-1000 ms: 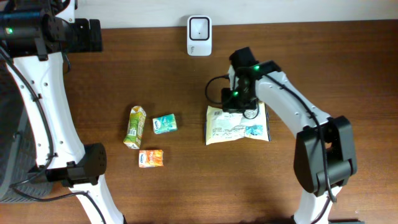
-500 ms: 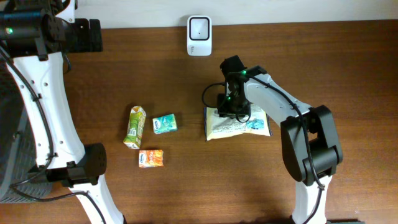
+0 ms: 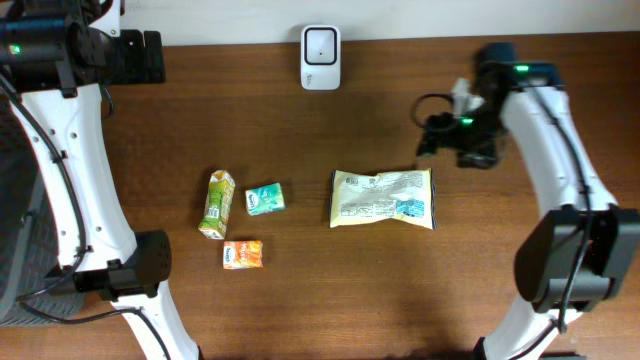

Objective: Scan the item barcode
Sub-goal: 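Grasp the yellow-white bag's right edge with the right gripper and lift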

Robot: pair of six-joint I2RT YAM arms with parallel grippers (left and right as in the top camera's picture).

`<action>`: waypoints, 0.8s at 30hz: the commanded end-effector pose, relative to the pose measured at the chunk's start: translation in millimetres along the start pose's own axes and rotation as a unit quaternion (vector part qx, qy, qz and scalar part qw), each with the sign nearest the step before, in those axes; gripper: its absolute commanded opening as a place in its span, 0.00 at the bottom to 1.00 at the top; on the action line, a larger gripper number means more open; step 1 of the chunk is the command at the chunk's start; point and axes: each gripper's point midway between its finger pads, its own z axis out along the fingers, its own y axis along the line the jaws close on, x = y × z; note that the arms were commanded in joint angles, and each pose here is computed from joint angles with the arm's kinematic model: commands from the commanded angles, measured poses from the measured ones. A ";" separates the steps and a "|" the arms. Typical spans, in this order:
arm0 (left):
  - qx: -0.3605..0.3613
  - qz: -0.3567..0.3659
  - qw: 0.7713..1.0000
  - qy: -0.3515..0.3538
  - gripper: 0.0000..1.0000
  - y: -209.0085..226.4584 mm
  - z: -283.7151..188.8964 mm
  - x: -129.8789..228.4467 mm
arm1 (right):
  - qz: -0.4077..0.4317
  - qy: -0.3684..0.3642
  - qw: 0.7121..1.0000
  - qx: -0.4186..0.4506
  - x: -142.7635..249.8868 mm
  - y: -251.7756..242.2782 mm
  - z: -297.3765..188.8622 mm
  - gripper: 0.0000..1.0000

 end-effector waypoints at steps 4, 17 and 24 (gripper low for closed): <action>-0.003 -0.007 1.000 -0.009 0.99 2.3 -7.4 -1.6 | -0.015 0.057 0.989 -0.134 34.2 -6.2 39.6 0.99; -0.003 -0.007 1.000 -0.009 0.99 2.3 -7.4 -1.6 | -0.006 0.065 0.982 -0.176 52.7 31.7 132.7 0.99; -0.003 -0.007 1.000 -0.009 0.99 2.3 -7.4 -1.6 | 0.033 0.065 0.987 -0.146 46.7 36.5 159.6 0.68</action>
